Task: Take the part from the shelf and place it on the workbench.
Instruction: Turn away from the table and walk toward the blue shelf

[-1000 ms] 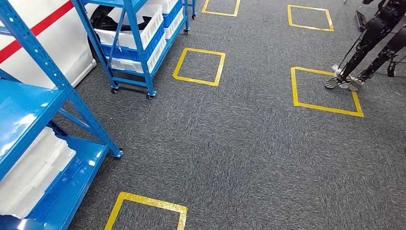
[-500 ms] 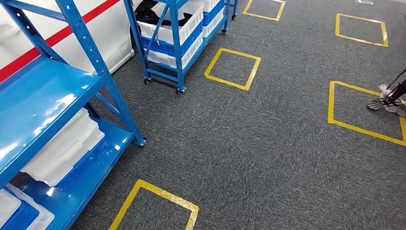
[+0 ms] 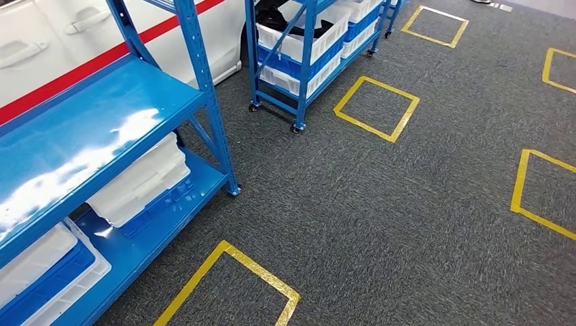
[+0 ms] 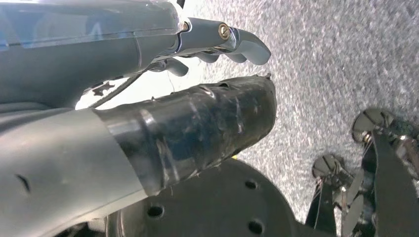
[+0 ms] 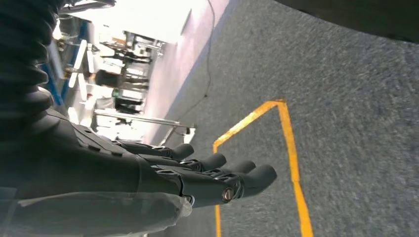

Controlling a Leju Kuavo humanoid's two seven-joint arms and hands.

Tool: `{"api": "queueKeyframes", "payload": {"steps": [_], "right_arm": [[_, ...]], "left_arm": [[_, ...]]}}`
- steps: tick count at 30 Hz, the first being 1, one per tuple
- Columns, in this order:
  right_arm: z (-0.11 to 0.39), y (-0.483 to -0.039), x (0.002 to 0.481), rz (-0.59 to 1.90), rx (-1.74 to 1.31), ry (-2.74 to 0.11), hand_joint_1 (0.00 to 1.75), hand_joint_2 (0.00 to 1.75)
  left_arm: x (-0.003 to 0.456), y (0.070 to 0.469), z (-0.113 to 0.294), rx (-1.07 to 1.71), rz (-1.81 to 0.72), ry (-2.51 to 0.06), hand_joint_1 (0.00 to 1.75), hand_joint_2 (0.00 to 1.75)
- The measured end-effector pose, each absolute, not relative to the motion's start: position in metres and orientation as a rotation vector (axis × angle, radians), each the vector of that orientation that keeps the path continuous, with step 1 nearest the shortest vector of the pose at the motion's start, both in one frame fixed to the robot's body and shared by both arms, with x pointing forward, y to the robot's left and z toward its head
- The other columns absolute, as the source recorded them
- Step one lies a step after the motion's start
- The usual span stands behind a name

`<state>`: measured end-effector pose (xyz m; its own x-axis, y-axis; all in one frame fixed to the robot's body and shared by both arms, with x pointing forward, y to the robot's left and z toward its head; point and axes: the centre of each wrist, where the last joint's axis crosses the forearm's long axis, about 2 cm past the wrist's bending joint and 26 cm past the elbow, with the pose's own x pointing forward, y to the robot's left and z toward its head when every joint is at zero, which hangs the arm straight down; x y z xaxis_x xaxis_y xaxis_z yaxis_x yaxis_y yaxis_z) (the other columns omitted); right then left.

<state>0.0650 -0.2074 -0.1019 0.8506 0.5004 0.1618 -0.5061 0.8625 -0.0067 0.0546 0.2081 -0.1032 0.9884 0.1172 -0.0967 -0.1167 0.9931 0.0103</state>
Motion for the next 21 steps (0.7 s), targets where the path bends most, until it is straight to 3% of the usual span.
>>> {"api": "queueKeyframes", "payload": {"steps": [21], "right_arm": [[-0.1026,-0.2073,0.0598,0.532,0.04,-0.148,0.0,1.75]], "left_arm": [[0.0565,0.2039,-0.1022,-0.002,0.108,0.094,0.0,0.0]]}}
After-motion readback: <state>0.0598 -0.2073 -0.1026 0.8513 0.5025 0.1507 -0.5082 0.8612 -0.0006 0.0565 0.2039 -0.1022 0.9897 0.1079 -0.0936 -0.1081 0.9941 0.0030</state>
